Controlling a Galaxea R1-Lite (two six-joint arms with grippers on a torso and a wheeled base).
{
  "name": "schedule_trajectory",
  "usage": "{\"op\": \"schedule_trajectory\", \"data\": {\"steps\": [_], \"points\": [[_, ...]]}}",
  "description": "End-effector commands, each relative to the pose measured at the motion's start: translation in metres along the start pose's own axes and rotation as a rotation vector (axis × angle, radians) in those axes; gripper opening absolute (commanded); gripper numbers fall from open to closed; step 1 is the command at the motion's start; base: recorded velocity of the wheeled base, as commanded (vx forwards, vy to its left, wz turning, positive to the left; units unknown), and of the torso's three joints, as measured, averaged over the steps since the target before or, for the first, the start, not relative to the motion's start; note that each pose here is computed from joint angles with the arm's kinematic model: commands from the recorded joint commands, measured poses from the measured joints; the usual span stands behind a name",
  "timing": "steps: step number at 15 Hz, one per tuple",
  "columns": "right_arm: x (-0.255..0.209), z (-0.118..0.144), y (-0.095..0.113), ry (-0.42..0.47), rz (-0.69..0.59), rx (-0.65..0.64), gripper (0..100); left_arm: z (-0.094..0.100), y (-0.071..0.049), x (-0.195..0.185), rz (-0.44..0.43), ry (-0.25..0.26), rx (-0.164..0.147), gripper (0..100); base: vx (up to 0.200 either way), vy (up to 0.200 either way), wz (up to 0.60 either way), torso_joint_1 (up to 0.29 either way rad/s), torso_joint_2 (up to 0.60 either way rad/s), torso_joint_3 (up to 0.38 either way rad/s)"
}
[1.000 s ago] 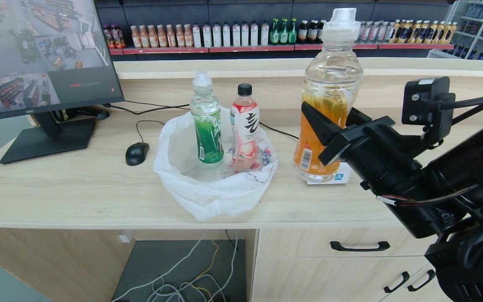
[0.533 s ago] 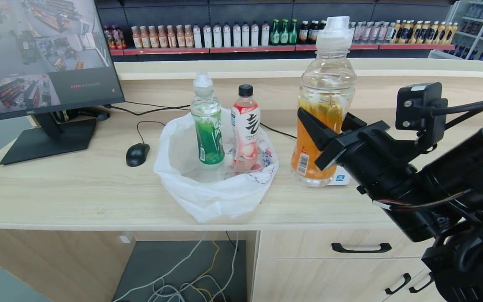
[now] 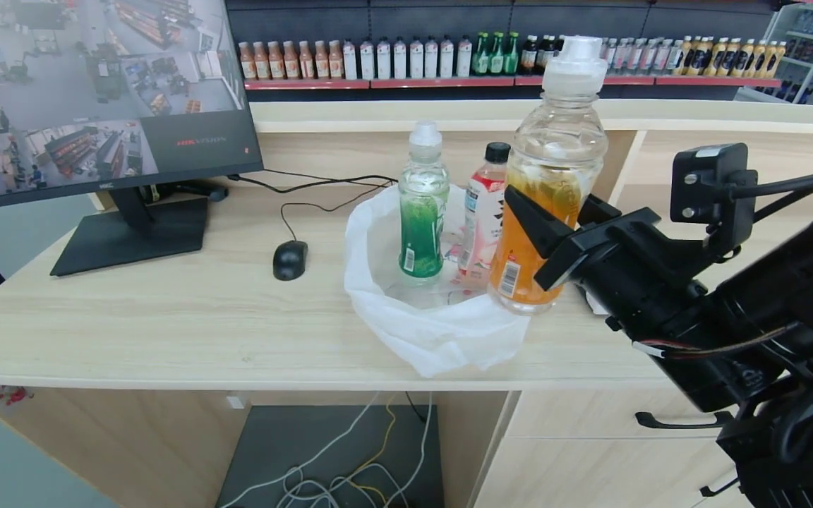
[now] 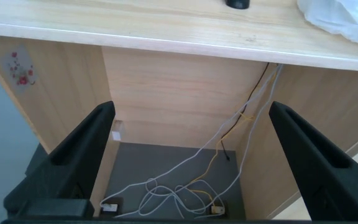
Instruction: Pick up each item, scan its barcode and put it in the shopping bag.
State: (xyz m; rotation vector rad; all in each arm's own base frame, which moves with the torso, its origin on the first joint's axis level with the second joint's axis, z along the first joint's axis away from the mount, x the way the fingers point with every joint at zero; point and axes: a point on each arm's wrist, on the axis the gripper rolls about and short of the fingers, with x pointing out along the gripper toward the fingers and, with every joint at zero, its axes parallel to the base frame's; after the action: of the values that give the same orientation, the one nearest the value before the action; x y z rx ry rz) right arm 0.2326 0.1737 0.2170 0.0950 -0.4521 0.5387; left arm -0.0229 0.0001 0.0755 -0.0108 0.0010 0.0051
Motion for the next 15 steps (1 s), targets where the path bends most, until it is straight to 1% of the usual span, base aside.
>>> {"op": "schedule_trajectory", "data": {"steps": [1,7,11,13,15], "points": [[0.000,0.001,0.000,-0.005,-0.001,0.000,0,0.000,0.000,0.000,-0.001,-0.001,0.000,100,0.000,0.000,0.00,0.000,0.00,0.000],[0.010,-0.009,0.001,0.003,0.003,-0.002,0,0.000,0.000,0.000,0.001,-0.001,-0.001,100,0.000,0.000,0.00,0.000,0.00,0.000],[0.028,-0.032,0.007,0.022,0.009,0.000,0,0.000,0.000,0.000,0.001,-0.001,-0.001,100,0.000,0.000,0.00,0.000,0.00,0.000],[0.033,-0.049,0.011,0.057,0.020,0.001,0,0.000,0.000,0.000,0.001,-0.001,0.000,100,0.000,0.000,0.00,0.000,0.00,0.000],[0.037,-0.054,0.016,0.055,0.029,0.005,0,0.000,0.000,0.000,0.001,0.000,0.002,100,0.000,0.000,0.00,0.000,0.00,0.000]]}}
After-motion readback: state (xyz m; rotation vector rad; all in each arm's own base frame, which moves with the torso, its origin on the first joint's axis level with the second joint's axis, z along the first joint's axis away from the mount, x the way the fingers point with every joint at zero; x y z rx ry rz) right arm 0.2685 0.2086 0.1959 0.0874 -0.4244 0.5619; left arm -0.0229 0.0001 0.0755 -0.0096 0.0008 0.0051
